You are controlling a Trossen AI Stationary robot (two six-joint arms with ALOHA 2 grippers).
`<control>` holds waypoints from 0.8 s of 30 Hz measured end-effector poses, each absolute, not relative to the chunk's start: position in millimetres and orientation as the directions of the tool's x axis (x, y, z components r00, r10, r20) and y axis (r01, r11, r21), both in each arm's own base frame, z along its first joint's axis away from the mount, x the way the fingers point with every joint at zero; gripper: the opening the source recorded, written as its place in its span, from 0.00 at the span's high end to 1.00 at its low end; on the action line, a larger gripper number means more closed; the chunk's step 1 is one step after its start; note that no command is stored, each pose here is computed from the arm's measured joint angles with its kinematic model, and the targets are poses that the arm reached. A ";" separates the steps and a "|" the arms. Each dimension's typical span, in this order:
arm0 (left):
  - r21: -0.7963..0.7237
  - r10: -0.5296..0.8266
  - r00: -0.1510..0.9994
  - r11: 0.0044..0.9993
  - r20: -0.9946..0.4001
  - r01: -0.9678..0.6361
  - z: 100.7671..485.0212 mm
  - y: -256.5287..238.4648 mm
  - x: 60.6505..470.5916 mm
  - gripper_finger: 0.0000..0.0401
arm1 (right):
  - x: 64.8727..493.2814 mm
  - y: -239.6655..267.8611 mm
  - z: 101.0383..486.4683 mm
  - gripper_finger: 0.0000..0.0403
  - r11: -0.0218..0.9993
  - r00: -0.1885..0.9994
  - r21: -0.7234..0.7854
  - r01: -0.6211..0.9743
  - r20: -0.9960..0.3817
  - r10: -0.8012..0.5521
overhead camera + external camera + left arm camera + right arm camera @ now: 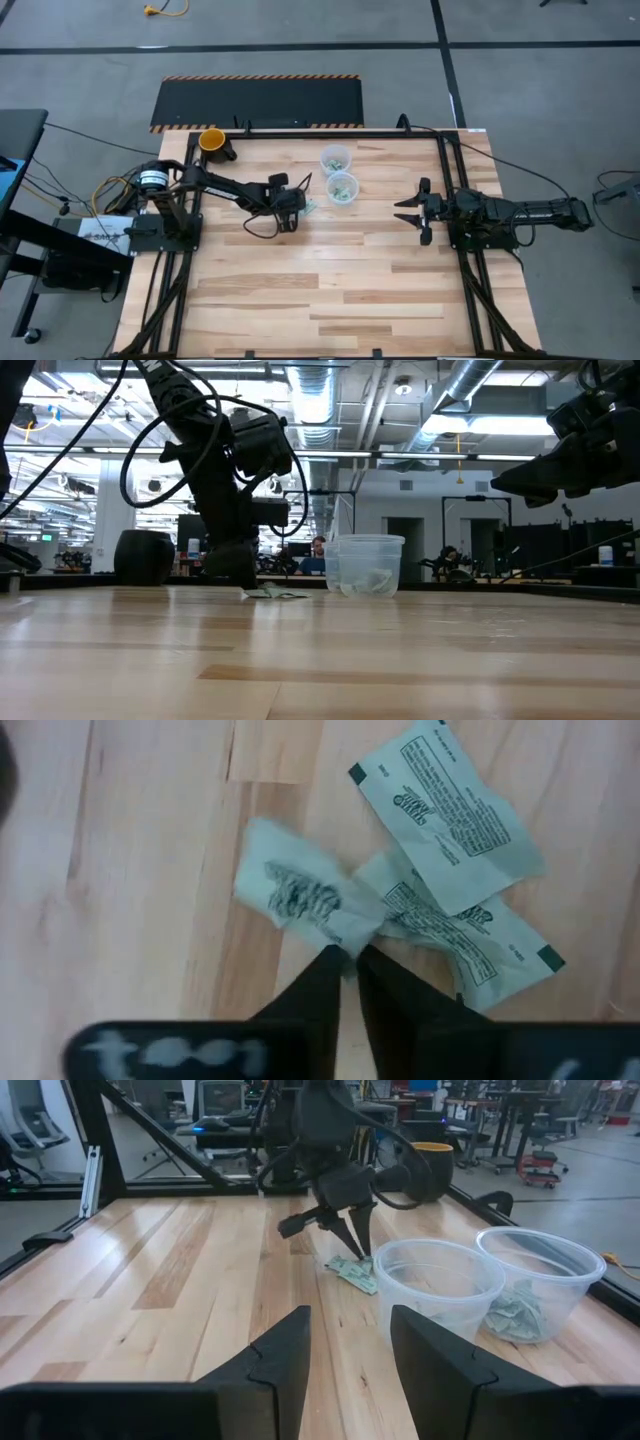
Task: Pick and place items into bin
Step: Put the green stevia packet into the bottom transparent bin
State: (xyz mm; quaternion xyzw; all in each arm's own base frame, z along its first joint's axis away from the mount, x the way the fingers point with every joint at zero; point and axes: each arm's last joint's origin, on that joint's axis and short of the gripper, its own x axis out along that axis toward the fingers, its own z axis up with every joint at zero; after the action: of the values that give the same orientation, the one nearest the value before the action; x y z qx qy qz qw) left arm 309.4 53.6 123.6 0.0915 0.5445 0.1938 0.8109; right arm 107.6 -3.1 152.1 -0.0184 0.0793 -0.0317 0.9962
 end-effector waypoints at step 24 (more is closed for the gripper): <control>0.353 0.563 0.616 0.826 -0.552 -0.439 217.5 20.9 301.5 1.00 | 107.6 -3.1 152.1 0.67 0.997 0.985 -0.042 0.060 -0.156 -0.066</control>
State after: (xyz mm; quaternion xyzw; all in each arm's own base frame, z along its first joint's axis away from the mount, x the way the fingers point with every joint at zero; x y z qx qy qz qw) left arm 301.5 20.9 217.5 0.0920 0.3374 0.2799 0.8941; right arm 107.6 -3.1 152.1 -0.0184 0.0790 -0.0317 0.9962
